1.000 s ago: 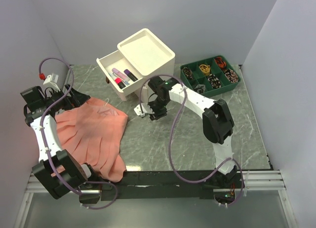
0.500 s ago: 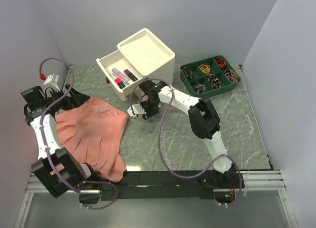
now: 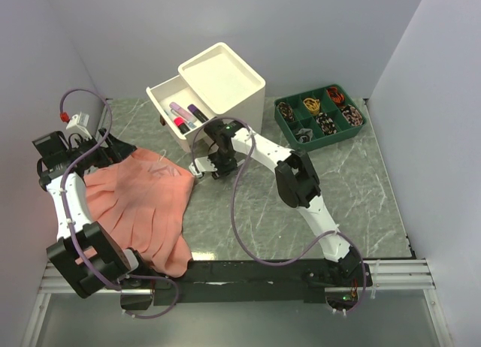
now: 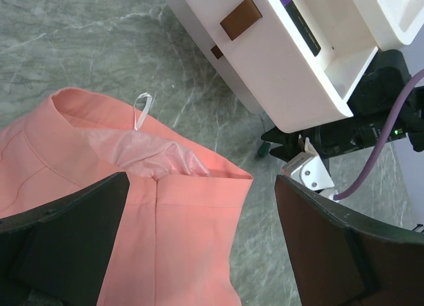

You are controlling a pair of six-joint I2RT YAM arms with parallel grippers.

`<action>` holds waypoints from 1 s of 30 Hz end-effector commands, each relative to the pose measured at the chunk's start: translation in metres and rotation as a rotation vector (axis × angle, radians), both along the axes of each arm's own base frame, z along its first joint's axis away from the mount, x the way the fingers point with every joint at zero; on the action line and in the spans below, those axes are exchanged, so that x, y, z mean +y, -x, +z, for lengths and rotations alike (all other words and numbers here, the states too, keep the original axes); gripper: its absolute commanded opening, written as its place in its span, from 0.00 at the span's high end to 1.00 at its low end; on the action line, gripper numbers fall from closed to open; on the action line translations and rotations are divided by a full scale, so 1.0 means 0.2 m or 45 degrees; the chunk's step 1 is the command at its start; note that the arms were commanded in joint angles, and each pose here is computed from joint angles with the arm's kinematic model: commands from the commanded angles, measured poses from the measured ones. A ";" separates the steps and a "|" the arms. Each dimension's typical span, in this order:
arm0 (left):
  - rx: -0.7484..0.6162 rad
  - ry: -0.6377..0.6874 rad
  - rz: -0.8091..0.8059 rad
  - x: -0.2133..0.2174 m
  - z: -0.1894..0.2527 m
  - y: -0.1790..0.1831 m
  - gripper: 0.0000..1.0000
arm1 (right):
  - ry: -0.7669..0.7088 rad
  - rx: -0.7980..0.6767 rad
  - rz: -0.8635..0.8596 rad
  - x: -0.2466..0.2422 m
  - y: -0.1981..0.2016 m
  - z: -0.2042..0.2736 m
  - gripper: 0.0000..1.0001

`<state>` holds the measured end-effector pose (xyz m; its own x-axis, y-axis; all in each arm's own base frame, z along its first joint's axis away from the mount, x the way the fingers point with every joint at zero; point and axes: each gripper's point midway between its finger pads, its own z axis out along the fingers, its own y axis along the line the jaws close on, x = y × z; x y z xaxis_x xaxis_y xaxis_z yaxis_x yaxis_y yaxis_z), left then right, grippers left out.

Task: Sort the stationery into containers
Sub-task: Pick up the pen from the center of the board.

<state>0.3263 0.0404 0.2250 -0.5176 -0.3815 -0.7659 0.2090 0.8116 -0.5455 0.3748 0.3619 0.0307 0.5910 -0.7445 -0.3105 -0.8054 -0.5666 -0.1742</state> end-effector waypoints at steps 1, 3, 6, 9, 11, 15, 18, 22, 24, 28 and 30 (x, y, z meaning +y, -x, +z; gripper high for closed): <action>-0.035 -0.027 0.011 0.03 0.02 -0.02 0.00 | 0.086 0.062 0.037 -0.07 0.03 -0.03 0.54; -0.037 -0.026 0.014 0.04 0.02 -0.03 0.01 | 0.116 0.069 0.047 -0.09 0.05 -0.05 0.57; -0.036 -0.023 0.019 0.04 0.02 -0.03 0.01 | 0.156 0.085 0.074 -0.13 0.08 -0.10 0.61; -0.033 -0.020 0.022 0.05 0.02 -0.03 0.01 | 0.192 0.099 0.082 -0.17 0.11 -0.13 0.69; -0.036 -0.020 0.025 0.05 0.02 -0.03 0.00 | 0.199 0.114 0.070 -0.17 0.12 -0.13 0.85; -0.050 -0.020 0.017 0.04 0.04 -0.03 0.01 | 0.105 0.110 0.031 -0.11 0.14 0.01 0.99; -0.066 -0.018 0.005 0.03 0.06 -0.03 0.00 | -0.035 0.035 0.003 -0.08 0.16 0.27 1.00; -0.097 -0.019 -0.015 0.02 0.09 -0.02 0.01 | -0.265 0.002 -0.019 -0.06 0.29 0.65 1.00; -0.110 -0.020 -0.017 0.02 0.10 -0.03 0.00 | -0.397 -0.031 -0.078 -0.05 0.33 0.88 1.00; -0.141 -0.014 -0.015 0.01 0.12 -0.03 0.01 | -0.693 0.001 -0.280 0.03 0.36 1.21 1.00; -0.144 0.010 -0.017 0.00 0.13 -0.03 0.00 | -0.922 0.041 -0.487 0.12 0.30 1.41 1.00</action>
<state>0.3330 0.0462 0.2320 -0.4850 -0.3922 -0.7816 0.2191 0.8108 -0.5428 0.3147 0.3526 0.2331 0.5145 -0.6543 -0.5543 -0.8538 -0.3310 -0.4017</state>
